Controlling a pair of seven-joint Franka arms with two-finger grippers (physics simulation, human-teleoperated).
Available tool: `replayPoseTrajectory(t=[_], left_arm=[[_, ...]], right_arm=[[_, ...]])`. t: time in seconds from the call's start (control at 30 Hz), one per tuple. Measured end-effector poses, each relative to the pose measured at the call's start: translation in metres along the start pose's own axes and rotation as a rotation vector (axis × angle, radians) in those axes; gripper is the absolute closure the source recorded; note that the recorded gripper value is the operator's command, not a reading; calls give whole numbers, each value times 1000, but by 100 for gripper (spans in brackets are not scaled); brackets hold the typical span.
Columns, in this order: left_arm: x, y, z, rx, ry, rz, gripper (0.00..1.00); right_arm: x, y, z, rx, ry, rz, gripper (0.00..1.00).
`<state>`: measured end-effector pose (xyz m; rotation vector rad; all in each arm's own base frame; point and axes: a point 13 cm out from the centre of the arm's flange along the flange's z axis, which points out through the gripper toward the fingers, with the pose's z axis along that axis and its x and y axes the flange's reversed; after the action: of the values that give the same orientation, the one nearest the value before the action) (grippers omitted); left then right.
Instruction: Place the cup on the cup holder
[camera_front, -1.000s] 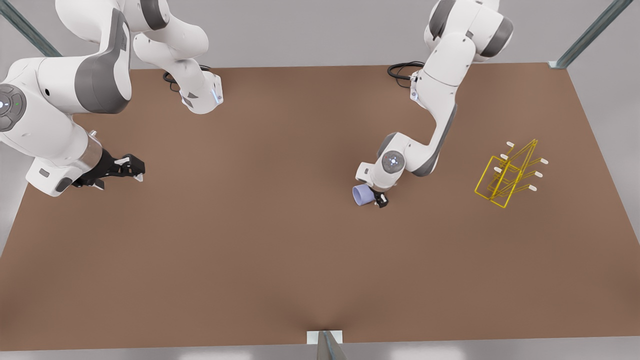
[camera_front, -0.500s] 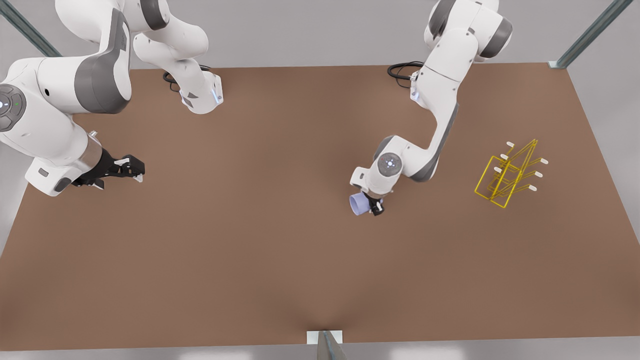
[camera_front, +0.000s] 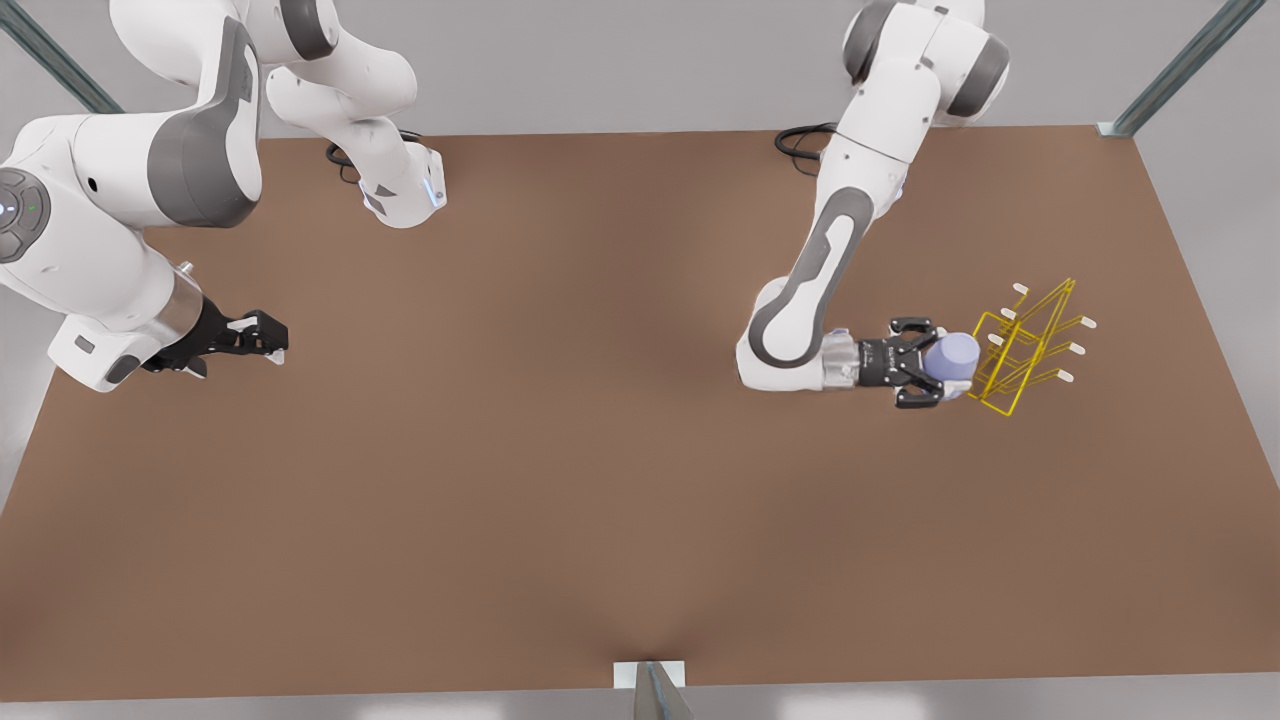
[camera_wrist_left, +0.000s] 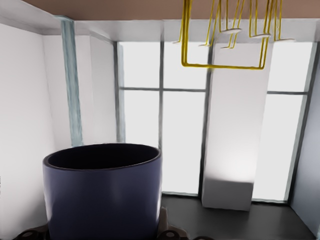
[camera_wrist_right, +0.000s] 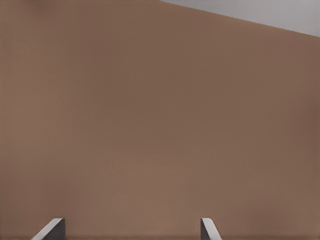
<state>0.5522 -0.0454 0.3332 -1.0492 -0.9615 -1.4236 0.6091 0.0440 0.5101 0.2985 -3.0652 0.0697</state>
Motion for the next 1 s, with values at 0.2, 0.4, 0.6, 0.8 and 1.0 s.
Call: replayPoseTrajectory(t=[0.2, 0.4, 0.6, 0.8, 1.0], left_arm=[[14, -37, 65, -2, 231, 84, 21], [-34, -65, 73, -29, 227, 189, 21], [-83, -79, 85, -28, 178, 227, 21], [-119, -83, 94, -33, 119, 204, 21], [-133, -85, 89, -55, 88, 158, 21]], right_arm=[[0, 1, 0, 0, 0, 0, 0], [0, 0, 0, 0, 0, 4, 0], [0, 0, 0, 0, 0, 5, 0], [0, 0, 0, 0, 0, 5, 0], [0, -1, 0, 0, 0, 7, 0]])
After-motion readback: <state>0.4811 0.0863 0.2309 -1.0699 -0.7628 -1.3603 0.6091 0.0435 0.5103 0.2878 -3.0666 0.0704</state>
